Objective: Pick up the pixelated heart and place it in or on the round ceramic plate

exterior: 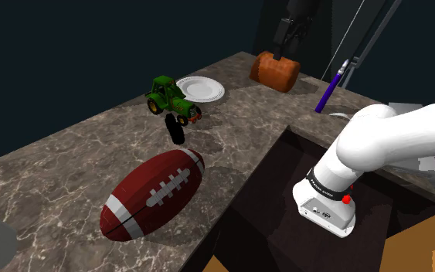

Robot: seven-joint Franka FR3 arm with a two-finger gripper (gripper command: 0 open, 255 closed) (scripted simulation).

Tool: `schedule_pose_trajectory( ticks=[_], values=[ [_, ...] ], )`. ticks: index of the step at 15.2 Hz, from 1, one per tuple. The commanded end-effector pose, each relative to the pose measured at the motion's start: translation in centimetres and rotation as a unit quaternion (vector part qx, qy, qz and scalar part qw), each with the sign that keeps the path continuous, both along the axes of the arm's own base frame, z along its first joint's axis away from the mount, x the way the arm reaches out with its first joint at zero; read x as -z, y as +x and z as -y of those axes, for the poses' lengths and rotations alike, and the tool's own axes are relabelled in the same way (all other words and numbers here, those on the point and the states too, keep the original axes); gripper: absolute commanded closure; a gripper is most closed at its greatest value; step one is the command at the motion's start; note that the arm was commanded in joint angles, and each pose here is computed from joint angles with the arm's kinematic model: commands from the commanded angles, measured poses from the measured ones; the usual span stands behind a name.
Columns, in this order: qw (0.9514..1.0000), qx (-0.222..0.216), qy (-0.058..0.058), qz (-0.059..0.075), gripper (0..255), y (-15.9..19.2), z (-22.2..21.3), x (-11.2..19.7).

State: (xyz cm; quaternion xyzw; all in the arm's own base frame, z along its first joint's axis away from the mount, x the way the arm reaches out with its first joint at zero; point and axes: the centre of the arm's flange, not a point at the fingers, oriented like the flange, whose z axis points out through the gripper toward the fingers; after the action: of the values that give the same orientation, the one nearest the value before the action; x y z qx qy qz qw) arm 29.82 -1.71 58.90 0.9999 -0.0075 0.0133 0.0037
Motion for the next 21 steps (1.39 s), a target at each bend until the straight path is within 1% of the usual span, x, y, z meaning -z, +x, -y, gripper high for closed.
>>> schedule_pose_trajectory(
  ticks=[1,11,21],
  values=[
    [1.0000,0.000,0.000,0.000,0,0.0,0.0,0.0],
    [0.9992,0.038,0.007,0.010,0,5.0,-9.9,6.8],
    [0.9968,0.076,0.015,0.020,0,10.8,-19.4,13.3]
  ],
)
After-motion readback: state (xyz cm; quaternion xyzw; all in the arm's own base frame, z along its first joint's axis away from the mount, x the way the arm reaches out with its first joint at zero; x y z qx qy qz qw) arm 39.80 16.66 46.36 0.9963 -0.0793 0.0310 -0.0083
